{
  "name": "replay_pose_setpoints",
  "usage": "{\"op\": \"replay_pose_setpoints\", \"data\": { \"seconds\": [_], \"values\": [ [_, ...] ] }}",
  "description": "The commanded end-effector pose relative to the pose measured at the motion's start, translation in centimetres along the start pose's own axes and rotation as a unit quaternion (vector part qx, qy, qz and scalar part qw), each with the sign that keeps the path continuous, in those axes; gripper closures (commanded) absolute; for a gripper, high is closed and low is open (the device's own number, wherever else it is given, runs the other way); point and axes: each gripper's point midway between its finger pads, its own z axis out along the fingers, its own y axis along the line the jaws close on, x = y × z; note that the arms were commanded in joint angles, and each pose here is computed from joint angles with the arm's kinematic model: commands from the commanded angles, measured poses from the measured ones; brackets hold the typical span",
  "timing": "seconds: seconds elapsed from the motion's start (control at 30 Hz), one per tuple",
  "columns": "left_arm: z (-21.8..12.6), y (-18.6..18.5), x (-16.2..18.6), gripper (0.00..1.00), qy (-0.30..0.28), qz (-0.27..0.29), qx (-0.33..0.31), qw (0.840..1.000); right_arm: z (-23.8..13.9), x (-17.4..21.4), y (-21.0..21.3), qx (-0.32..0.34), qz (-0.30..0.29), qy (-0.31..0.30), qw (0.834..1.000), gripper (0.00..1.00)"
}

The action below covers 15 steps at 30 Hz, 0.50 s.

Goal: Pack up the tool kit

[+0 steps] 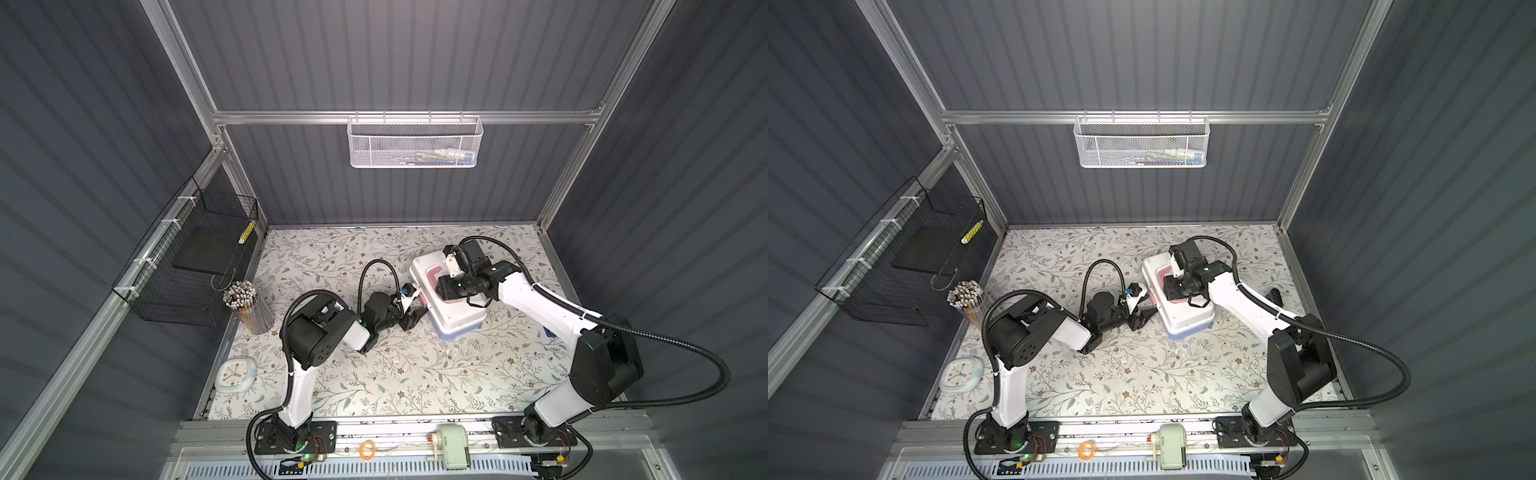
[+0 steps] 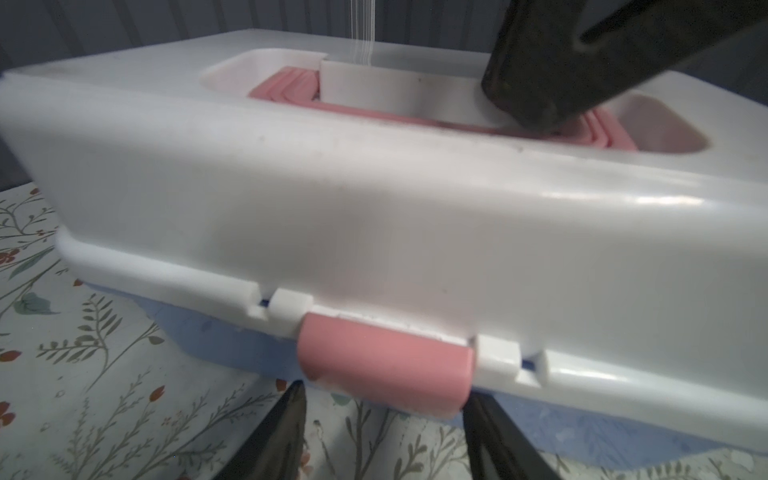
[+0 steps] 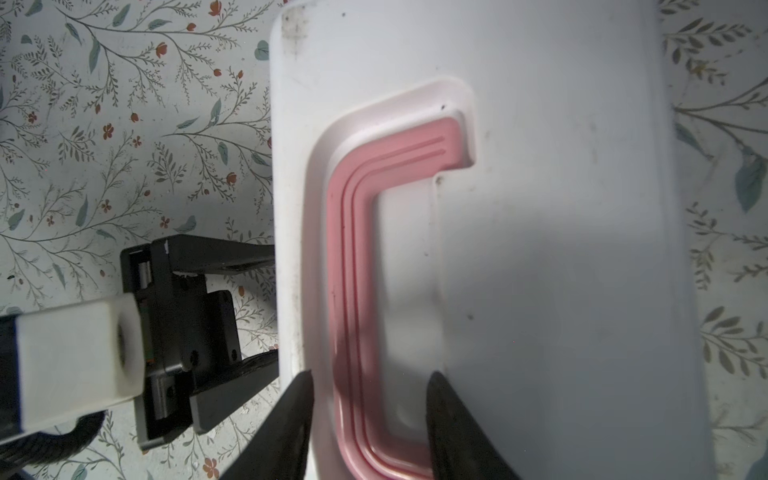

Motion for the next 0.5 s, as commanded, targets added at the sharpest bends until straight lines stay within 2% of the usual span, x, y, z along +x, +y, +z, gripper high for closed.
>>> {"op": "replay_pose_setpoints", "data": {
  "seconds": [0.0, 0.23, 0.47],
  "values": [
    [0.4, -0.1, -0.8, 0.39, -0.005, 0.010, -0.001, 1.000, -0.1, 0.2, -0.1, -0.003, -0.004, 0.003, 1.000, 0.48],
    [0.5, -0.3, -0.7, 0.37, 0.000, 0.009, -0.005, 1.000, -2.2, -1.0, -1.6, 0.047, -0.007, -0.026, 0.999, 0.18],
    [0.3, -0.2, -0.5, 0.37, 0.002, 0.008, -0.011, 1.000, -2.9, -1.4, -3.2, 0.089, -0.024, -0.032, 0.995, 0.01]
  ]
}}
